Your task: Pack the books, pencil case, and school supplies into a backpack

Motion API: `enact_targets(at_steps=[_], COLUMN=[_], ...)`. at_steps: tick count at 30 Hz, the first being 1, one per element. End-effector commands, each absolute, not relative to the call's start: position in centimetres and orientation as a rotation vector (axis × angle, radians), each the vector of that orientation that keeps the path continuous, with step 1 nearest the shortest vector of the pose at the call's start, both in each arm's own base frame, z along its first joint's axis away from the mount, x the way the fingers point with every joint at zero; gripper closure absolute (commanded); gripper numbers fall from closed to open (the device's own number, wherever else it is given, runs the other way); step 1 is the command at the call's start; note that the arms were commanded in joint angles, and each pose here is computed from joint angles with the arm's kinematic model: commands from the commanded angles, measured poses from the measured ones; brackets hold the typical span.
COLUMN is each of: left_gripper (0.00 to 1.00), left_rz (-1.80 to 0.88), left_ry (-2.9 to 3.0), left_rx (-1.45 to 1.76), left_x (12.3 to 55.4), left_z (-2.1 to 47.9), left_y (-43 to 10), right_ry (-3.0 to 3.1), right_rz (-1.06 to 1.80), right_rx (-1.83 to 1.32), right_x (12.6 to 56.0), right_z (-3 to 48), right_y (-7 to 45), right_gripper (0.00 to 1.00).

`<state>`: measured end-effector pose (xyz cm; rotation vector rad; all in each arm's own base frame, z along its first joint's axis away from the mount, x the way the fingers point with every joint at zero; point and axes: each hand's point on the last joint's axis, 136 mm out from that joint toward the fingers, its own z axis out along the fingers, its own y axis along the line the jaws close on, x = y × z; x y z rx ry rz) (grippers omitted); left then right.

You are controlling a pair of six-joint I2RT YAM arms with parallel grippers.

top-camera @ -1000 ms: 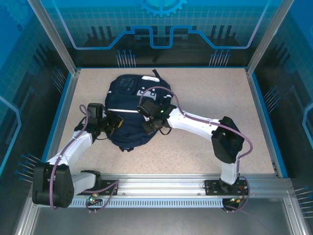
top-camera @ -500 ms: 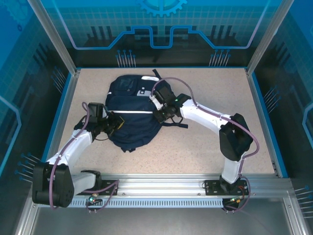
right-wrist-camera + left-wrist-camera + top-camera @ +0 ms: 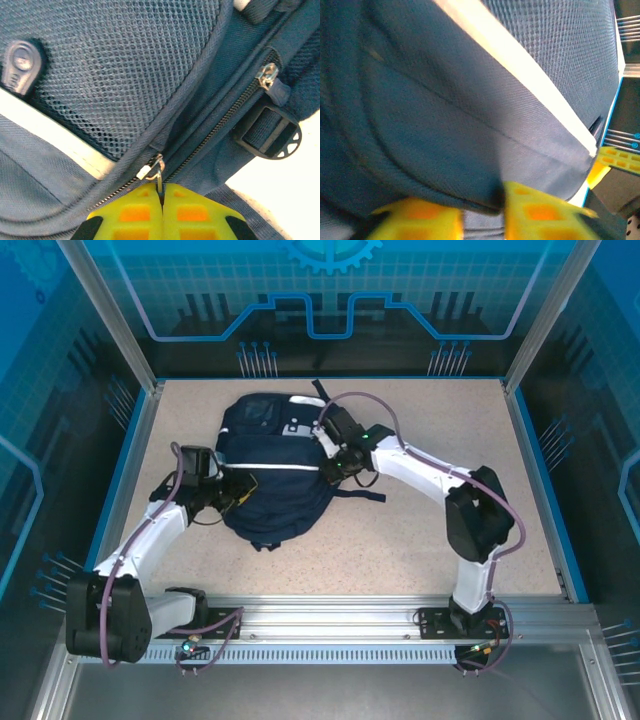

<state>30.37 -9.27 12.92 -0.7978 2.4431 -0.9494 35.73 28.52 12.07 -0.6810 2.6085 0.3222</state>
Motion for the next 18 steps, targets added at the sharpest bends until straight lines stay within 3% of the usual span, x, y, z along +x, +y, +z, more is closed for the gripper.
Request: enact_targets(at_steps=[1,4,6,8,10,11,18], left_gripper=[0.49,0.29,0.21,0.15,0.08,0.05,0.01], left_rz=[-0.939,-0.914,-0.883,-0.841,-0.786,-0.761,-0.487], left_ry=[2.462,2.422,2.399,2.378,2.359,2.350,2.210], left_rx=[-0.707,-0.683,-0.676,-0.668,-0.668,-0.662,-0.662], left_x=[29.8,30.3,30.8,31.4,31.9,32.2,33.7], left_z=[14.9,16.4,17.0,17.4,17.9,18.1,21.1], left_y=[-9.3,-8.9,-8.5,-8.0,-7.3,-7.0,-3.1], right_ry=[2.624,2.640,2.642,2.625,2.593,2.570,2.338], right_rz=[0.161,0.172,0.194,0.217,0.199,0.184,0.089], right_rx=[-0.418,-0.354,-0.331,-0.300,-0.242,-0.216,0.035], right_x=[36.5,35.0,34.1,33.7,33.7,33.9,35.6], right_z=[13.9,13.7,13.4,13.9,15.3,16.1,23.1], right_y=[21.1,18.8,17.8,17.0,16.1,15.6,10.4], right_gripper=[1.00,1.00,0.92,0.76,0.43,0.34,0.00])
